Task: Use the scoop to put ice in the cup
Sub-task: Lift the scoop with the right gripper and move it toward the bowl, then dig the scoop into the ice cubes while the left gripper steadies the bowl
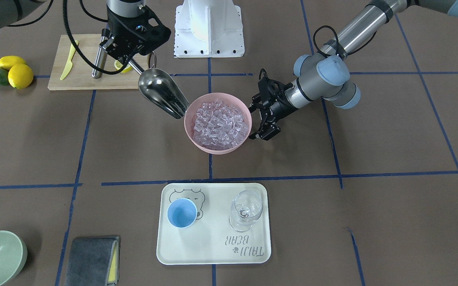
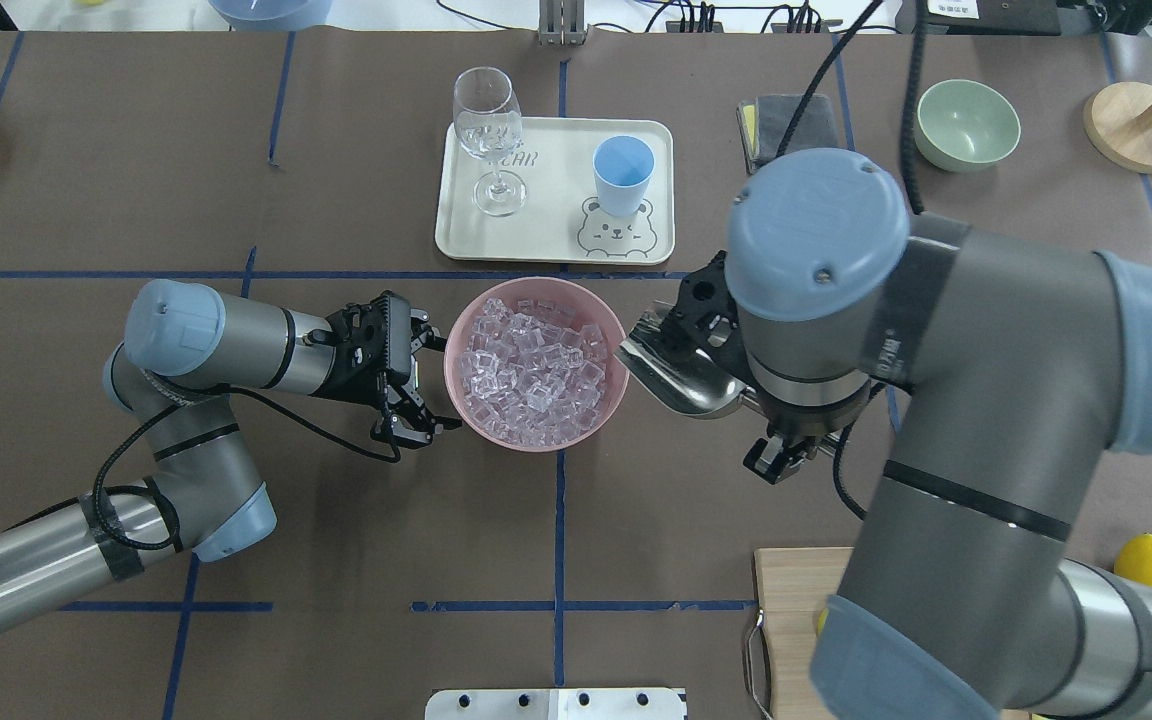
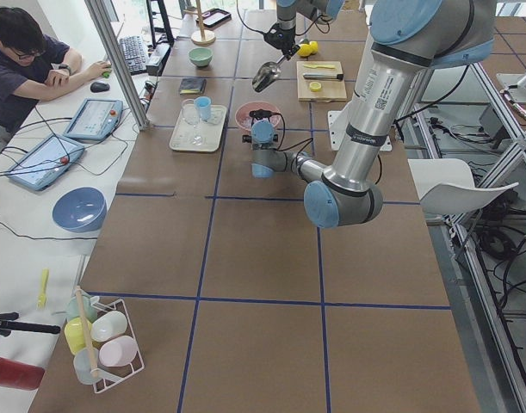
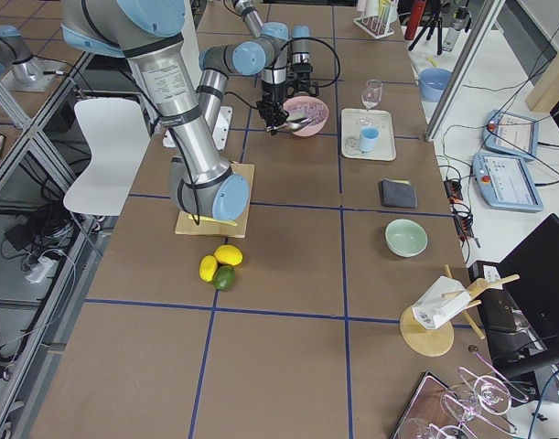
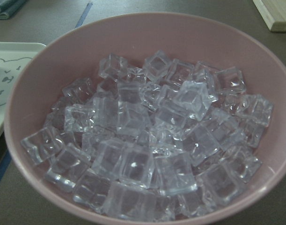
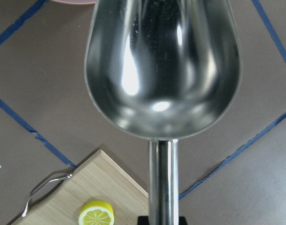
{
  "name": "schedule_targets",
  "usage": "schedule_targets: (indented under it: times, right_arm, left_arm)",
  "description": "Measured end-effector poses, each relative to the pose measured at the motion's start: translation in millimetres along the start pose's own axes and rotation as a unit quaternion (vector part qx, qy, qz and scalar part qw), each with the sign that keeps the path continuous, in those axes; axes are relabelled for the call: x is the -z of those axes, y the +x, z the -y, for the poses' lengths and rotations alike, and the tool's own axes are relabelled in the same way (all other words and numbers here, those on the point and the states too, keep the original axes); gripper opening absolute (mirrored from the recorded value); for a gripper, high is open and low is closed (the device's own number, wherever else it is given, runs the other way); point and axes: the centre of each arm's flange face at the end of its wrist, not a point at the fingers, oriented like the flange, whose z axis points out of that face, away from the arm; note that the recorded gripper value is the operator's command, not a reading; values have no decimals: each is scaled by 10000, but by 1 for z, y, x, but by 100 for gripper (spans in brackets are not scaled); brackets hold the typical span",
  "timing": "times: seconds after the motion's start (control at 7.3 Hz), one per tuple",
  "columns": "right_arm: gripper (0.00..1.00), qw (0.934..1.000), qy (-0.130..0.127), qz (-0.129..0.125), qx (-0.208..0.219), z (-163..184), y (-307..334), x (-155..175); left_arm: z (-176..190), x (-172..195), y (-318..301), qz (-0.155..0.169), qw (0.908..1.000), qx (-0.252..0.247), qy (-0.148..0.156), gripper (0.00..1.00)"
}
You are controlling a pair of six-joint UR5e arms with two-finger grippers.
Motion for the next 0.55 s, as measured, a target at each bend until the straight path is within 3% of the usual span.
schedule_targets:
  times: [0.27,0.55]
  right_arm:
    - [0,9981,-477,-82,376,38,-15,19]
    - [0,9944,-971,-140,381,75,-25,27]
  left_arm:
    - [-1,0,0,0,10000,3,-5,100]
    - [-1,0,0,0,10000,3,-6,100]
